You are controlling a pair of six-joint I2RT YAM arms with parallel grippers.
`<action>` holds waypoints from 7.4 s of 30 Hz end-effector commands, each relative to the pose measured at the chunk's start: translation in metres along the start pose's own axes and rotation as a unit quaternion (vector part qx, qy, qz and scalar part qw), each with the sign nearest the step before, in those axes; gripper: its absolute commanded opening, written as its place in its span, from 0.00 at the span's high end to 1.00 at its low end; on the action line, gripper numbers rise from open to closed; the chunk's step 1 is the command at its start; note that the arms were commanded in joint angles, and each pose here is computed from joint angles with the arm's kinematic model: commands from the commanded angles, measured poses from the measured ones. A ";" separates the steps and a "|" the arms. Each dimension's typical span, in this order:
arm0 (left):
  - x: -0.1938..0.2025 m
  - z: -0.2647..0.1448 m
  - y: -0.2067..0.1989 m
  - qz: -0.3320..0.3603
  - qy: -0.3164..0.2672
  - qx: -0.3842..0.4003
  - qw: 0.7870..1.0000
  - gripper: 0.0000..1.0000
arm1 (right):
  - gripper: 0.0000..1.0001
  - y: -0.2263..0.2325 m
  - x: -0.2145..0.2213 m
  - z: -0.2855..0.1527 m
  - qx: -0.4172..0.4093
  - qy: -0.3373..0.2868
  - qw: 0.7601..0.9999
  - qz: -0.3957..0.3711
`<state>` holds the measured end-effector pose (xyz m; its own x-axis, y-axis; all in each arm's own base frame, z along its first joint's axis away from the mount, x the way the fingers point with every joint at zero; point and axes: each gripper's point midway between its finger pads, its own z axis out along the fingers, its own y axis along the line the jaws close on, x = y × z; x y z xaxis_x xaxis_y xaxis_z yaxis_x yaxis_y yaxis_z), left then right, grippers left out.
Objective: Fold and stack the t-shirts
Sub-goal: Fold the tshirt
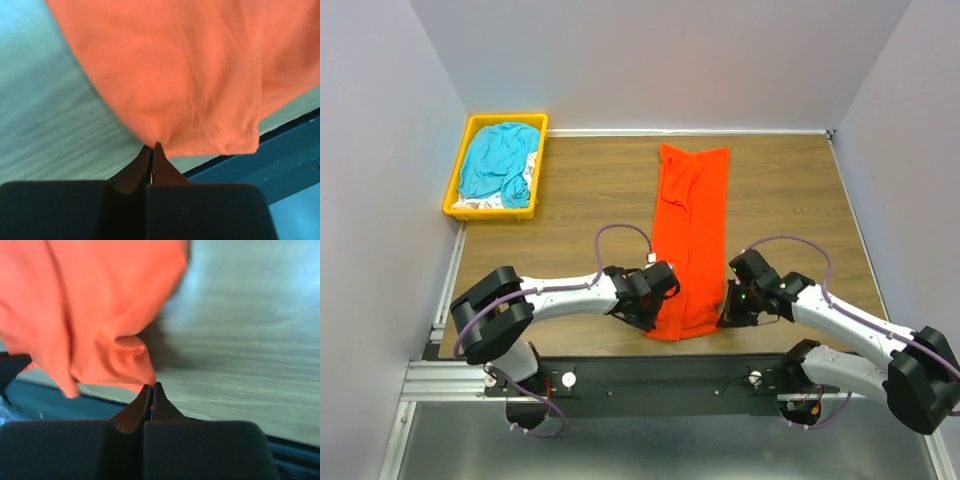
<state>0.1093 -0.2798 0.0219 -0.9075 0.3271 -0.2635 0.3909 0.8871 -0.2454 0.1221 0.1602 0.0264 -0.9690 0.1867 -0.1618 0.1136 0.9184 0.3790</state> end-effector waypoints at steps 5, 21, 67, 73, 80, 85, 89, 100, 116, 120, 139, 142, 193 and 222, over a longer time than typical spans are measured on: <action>-0.131 -0.023 0.023 0.007 -0.108 -0.046 0.993 1.00 | 0.99 0.024 -0.118 -0.037 0.103 -0.162 0.980 -0.045; -0.294 -0.037 0.084 -0.013 -0.232 -0.047 0.972 1.00 | 0.99 0.026 -0.279 -0.043 0.158 -0.232 0.959 -0.049; -0.281 -0.043 0.077 -0.034 -0.273 -0.012 0.961 0.79 | 0.80 0.099 -0.288 -0.004 -0.033 -0.221 0.969 -0.104; -0.250 -0.005 0.063 -0.020 -0.238 0.004 0.971 0.88 | 0.83 0.115 -0.279 0.033 -0.051 -0.198 0.973 -0.109; -0.226 0.037 0.072 -0.022 -0.193 -0.002 0.981 0.90 | 0.84 0.116 -0.285 0.068 -0.047 -0.183 0.976 -0.107; -0.207 0.050 0.078 -0.026 -0.172 -0.003 0.985 0.90 | 0.84 0.107 -0.300 0.082 -0.016 -0.194 0.975 -0.111; -0.195 0.050 0.081 -0.024 -0.162 -0.003 0.986 0.90 | 0.84 0.098 -0.328 0.083 0.020 -0.227 0.967 -0.117; -0.141 0.034 0.085 -0.031 -0.139 -0.009 0.990 0.90 | 0.83 0.109 -0.420 0.047 0.022 -0.318 0.940 -0.119; -0.187 -0.047 0.043 -0.052 -0.293 0.135 0.945 0.74 | 0.76 0.149 -0.199 -0.019 -0.392 -0.155 0.904 -0.071; -0.182 -0.025 0.065 -0.095 -0.289 0.130 0.944 0.82 | 0.76 0.123 -0.164 0.012 -0.393 -0.120 0.911 -0.035; -0.142 -0.021 0.100 -0.162 -0.285 0.133 0.935 0.82 | 0.62 0.092 -0.129 0.006 -0.405 -0.104 0.907 -0.054; -0.147 -0.045 0.102 -0.167 -0.321 0.127 0.924 0.71 | 0.55 0.120 -0.134 -0.009 -0.428 -0.106 0.894 -0.077; -0.222 -0.133 0.081 -0.078 -0.442 0.172 0.877 0.16 | 0.37 0.101 -0.162 -0.001 -0.417 -0.129 0.896 0.083; -0.310 0.042 0.123 -0.134 -0.307 0.224 0.915 0.66 | 0.37 0.021 -0.309 0.094 -0.329 -0.181 0.912 0.163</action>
<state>0.4411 -0.2919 0.0408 -0.7676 -0.2378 -0.5952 0.3340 0.6441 -0.6881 0.4586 0.1744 0.0418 -0.7610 0.6104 -0.2199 0.0069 0.3466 0.9380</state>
